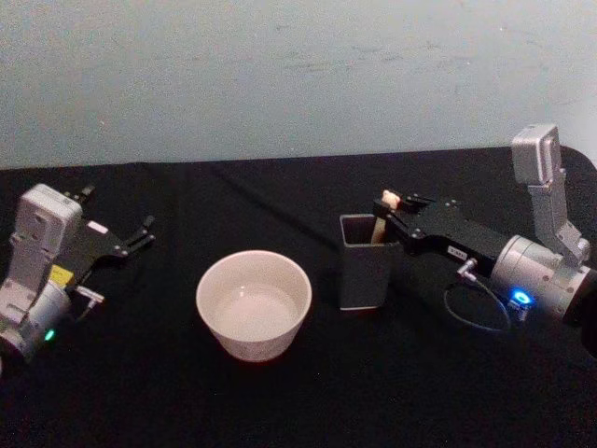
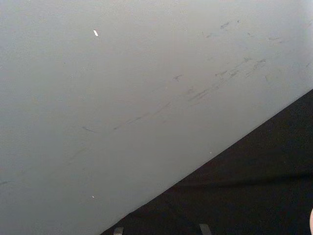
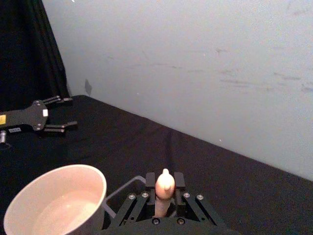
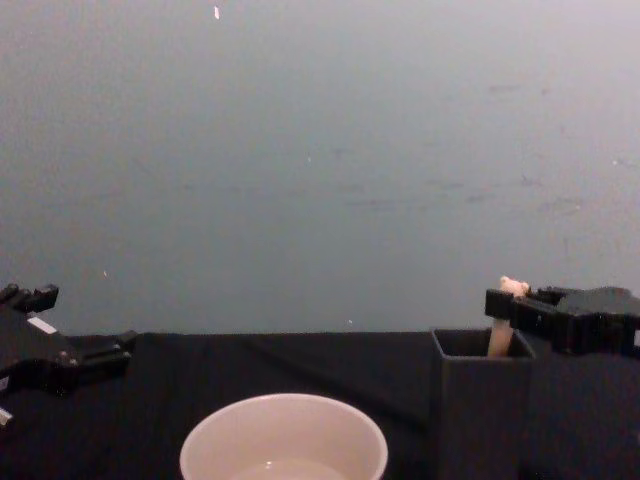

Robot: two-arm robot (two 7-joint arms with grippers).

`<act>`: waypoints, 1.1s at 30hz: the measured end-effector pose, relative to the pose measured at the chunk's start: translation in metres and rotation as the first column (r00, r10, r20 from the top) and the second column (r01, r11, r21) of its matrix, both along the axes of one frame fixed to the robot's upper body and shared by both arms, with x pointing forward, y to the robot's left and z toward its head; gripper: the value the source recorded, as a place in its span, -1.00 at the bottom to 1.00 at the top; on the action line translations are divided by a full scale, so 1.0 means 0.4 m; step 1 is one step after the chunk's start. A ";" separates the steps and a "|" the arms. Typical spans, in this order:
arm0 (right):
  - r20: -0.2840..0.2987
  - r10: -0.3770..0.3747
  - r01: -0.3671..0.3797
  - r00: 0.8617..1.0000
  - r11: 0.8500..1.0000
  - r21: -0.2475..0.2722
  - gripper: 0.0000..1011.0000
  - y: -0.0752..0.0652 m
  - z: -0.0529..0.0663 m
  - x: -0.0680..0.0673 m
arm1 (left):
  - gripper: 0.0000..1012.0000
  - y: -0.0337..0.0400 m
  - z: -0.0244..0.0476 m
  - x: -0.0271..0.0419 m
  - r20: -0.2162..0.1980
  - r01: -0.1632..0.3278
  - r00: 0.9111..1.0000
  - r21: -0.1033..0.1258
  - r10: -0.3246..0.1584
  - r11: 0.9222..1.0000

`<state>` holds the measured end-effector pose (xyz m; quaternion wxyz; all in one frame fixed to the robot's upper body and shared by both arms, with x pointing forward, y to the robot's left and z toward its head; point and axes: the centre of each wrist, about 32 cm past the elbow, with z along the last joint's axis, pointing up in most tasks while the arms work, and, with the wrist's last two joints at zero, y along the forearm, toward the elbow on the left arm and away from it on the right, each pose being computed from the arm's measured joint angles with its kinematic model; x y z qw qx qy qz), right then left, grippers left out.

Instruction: Pick up the stirring spoon with one hand, stir inside the cup, then place it back in its original position.

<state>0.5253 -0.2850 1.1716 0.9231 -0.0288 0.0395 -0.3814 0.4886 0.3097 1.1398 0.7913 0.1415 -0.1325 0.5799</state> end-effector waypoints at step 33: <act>0.357 0.043 -0.074 0.933 0.994 0.075 -0.58 -0.005 0.150 -0.020 | 0.98 0.000 0.000 0.000 0.000 0.000 1.000 0.000 0.000 1.000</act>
